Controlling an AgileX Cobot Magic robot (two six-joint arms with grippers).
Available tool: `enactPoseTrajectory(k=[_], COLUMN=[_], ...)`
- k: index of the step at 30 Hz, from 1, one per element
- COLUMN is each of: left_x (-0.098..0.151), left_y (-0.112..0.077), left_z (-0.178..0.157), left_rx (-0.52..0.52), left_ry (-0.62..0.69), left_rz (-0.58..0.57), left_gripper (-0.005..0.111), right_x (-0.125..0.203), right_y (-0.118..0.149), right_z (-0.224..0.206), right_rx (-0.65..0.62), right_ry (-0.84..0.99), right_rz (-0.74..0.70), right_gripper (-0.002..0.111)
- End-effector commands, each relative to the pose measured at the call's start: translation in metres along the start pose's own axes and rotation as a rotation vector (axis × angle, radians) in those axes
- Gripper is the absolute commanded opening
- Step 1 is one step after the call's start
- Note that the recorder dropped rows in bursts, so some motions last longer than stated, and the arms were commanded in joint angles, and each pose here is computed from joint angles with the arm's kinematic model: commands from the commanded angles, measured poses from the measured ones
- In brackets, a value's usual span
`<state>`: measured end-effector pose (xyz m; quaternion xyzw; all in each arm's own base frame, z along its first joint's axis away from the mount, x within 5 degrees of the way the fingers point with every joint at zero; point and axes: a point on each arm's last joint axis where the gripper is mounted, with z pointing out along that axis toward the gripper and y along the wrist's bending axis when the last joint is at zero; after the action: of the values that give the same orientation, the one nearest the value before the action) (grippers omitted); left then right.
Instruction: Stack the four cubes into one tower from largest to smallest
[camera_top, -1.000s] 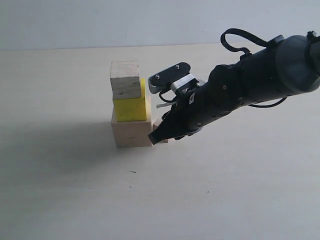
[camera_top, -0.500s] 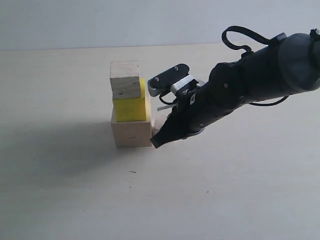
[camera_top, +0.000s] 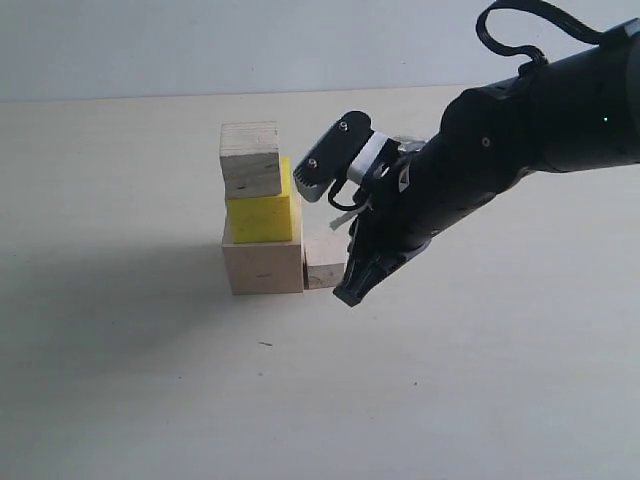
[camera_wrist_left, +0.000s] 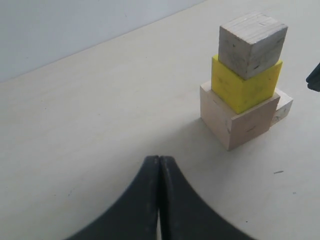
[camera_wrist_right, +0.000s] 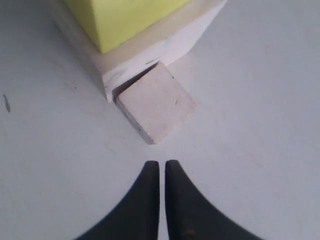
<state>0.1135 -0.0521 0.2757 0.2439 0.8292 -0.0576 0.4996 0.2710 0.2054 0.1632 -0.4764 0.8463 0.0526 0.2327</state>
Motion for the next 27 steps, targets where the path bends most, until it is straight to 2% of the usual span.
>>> enactPoseTrajectory(k=[1, 5, 9, 12, 18, 22, 27], left_x=[-0.002, -0.002, -0.002, -0.002, -0.002, -0.002, -0.002], left_y=[0.001, 0.001, 0.001, 0.001, 0.001, 0.001, 0.001], left_z=[-0.001, -0.001, -0.001, -0.001, -0.001, -0.001, -0.001], left_rx=[-0.006, -0.006, -0.006, -0.006, -0.005, -0.005, -0.005], left_ry=[-0.024, -0.024, -0.024, -0.026, -0.028, -0.028, -0.028], left_rz=[0.002, 0.002, 0.002, 0.002, 0.000, -0.001, -0.001], left_gripper=[0.000, 0.000, 0.000, 0.000, 0.000, 0.000, 0.000], right_x=[0.002, 0.006, 0.008, 0.008, 0.006, 0.013, 0.005], right_y=[-0.001, 0.001, 0.003, 0.003, 0.005, 0.008, -0.003], right_z=[-0.002, -0.003, -0.003, -0.003, -0.004, -0.005, -0.004], right_rx=[0.004, -0.026, -0.050, -0.056, -0.063, -0.114, 0.014], right_ry=[0.007, 0.043, 0.065, 0.071, 0.043, 0.120, 0.048], right_rz=[-0.192, -0.317, -0.309, -0.305, -0.250, -0.269, -0.229], right_gripper=[0.007, 0.021, 0.044, 0.054, 0.056, 0.056, 0.056])
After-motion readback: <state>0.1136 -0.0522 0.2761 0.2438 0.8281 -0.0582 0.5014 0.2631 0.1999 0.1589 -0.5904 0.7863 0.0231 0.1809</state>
